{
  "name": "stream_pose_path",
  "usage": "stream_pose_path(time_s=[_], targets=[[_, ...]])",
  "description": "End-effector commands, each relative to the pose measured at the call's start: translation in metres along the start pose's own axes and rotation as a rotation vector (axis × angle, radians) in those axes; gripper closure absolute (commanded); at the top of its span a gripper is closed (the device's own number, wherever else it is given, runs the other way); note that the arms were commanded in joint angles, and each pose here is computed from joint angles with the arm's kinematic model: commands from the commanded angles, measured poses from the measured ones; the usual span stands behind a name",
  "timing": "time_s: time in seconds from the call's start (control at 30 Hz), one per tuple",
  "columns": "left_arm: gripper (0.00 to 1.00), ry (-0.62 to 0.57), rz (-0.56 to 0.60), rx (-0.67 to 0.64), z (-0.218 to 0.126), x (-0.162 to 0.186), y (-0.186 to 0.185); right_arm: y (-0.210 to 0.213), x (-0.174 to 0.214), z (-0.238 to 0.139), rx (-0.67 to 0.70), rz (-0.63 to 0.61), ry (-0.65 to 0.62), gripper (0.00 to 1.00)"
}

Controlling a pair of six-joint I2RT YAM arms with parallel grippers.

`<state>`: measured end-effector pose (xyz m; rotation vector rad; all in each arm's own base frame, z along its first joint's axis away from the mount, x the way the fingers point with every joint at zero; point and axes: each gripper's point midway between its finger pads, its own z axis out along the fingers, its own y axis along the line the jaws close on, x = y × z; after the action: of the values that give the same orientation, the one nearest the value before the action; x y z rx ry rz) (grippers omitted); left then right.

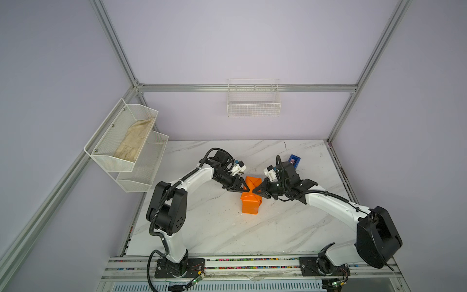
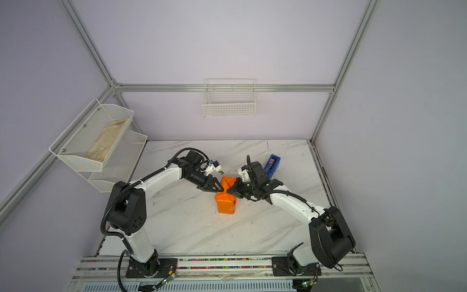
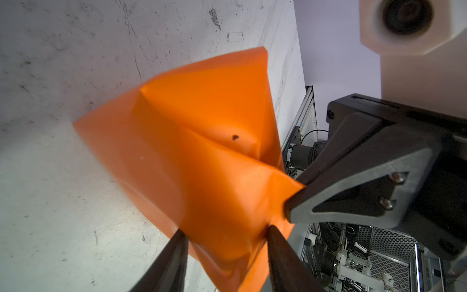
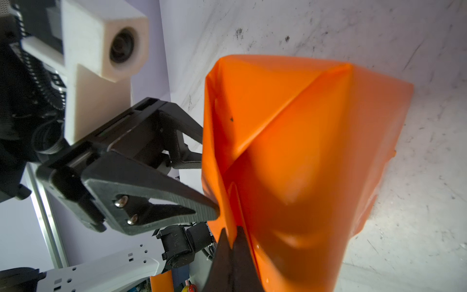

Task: Wrap the gift box in paper
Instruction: 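Pinch the paper top between both grippers, folding it toward each other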

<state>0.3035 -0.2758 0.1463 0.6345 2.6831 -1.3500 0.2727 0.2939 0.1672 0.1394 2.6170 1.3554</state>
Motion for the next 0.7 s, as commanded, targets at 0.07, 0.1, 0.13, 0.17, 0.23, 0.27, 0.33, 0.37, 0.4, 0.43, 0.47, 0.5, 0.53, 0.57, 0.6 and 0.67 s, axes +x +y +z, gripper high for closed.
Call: stream_pose_path(time_s=[0.07, 0.1, 0.13, 0.17, 0.23, 0.27, 0.33, 0.37, 0.4, 0.43, 0.47, 0.5, 0.53, 0.57, 0.6, 0.67], targets=[[0.50, -0.036, 0.009, 0.015, -0.011, 0.000, -0.012, -0.016, -0.016, 0.000, 0.095, -0.008, -0.040, 1.00], [0.50, -0.038, 0.011, 0.014, -0.012, 0.000, -0.012, -0.021, -0.017, 0.000, 0.116, -0.009, -0.045, 1.00], [0.50, -0.040, 0.013, 0.012, -0.013, 0.000, -0.013, -0.025, -0.019, 0.000, 0.137, -0.011, -0.049, 1.00], [0.50, -0.044, 0.014, 0.009, -0.014, -0.001, -0.013, -0.028, -0.020, 0.000, 0.150, -0.014, -0.053, 1.00], [0.48, -0.048, 0.016, 0.006, -0.016, -0.001, -0.015, -0.033, -0.022, 0.003, 0.168, -0.017, -0.050, 1.00], [0.47, -0.053, 0.018, 0.001, -0.018, -0.001, -0.016, -0.037, -0.021, 0.005, 0.176, -0.016, -0.044, 1.00], [0.45, -0.067, 0.023, -0.022, -0.023, -0.001, -0.019, -0.040, -0.019, 0.009, 0.176, -0.012, -0.024, 1.00], [0.43, -0.073, 0.024, -0.036, -0.025, 0.000, -0.019, -0.041, -0.018, 0.009, 0.177, -0.011, -0.022, 1.00], [0.40, -0.081, 0.023, -0.058, -0.026, 0.001, -0.020, -0.041, -0.018, 0.009, 0.176, -0.014, -0.021, 1.00], [0.38, -0.088, 0.021, -0.097, -0.027, 0.003, -0.016, -0.041, -0.018, 0.009, 0.175, -0.015, -0.023, 1.00], [0.37, -0.094, 0.000, -0.129, -0.027, 0.006, -0.014, -0.041, -0.018, 0.008, 0.176, -0.014, -0.025, 1.00], [0.36, -0.094, -0.008, -0.149, -0.026, 0.009, -0.014, -0.041, -0.018, 0.008, 0.176, -0.013, -0.023, 1.00], [0.36, -0.097, -0.016, -0.177, -0.025, 0.012, -0.012, -0.041, -0.018, 0.009, 0.175, -0.012, -0.021, 1.00], [0.35, -0.097, -0.016, -0.213, -0.022, 0.016, -0.010, -0.042, -0.017, 0.009, 0.174, -0.011, -0.017, 1.00], [0.34, -0.097, -0.012, -0.236, -0.019, 0.018, -0.010, -0.043, -0.016, 0.010, 0.174, -0.009, -0.016, 1.00], [0.33, -0.100, -0.015, -0.284, -0.014, 0.022, -0.008, -0.043, -0.017, 0.010, 0.174, -0.012, -0.017, 1.00]])
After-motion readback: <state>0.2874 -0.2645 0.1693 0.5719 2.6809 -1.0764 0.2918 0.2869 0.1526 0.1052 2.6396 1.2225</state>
